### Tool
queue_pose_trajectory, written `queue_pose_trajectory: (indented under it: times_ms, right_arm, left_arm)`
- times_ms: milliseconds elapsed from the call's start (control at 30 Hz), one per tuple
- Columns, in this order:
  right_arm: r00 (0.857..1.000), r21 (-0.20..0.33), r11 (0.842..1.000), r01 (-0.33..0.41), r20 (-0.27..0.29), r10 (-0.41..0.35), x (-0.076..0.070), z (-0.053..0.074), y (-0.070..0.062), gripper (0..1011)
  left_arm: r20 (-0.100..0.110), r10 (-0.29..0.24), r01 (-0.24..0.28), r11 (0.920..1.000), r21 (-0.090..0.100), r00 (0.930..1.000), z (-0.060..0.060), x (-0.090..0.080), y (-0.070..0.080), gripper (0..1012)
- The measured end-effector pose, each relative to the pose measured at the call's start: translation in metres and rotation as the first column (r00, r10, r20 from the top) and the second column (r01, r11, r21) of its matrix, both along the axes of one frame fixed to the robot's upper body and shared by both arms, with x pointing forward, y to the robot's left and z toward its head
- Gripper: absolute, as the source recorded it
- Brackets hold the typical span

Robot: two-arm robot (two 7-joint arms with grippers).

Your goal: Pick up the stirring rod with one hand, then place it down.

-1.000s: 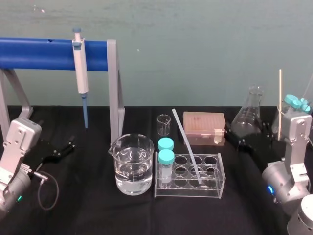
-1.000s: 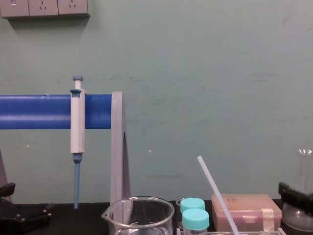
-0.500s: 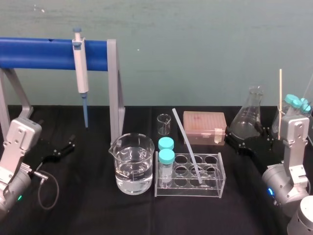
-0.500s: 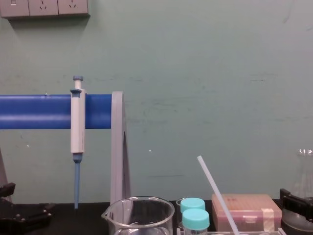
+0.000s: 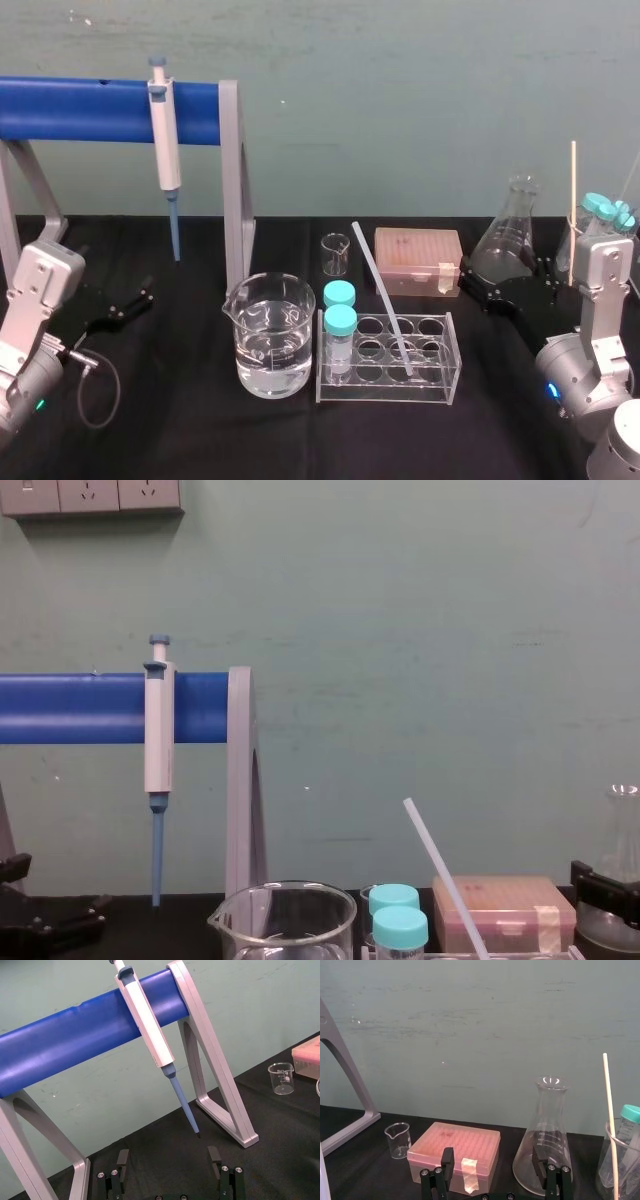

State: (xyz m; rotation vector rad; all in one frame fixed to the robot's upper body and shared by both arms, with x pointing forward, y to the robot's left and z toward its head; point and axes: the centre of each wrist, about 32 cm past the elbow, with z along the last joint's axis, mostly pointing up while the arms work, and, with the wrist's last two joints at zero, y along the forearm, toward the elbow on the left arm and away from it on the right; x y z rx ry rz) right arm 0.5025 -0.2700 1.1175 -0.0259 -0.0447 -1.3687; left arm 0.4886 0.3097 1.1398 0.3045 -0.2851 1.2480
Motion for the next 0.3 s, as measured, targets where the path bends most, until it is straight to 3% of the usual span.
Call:
queue_pose_trajectory:
  times_ms: [300]
  right_arm:
    - [1.0,0.001,1.0,-0.001,0.002,0.001,0.0001,0.0004,-0.0001,1000]
  left_arm:
    - [0.0,0.0,0.0,1.0,0.0,1.0,0.0,0.0,0.0,1000]
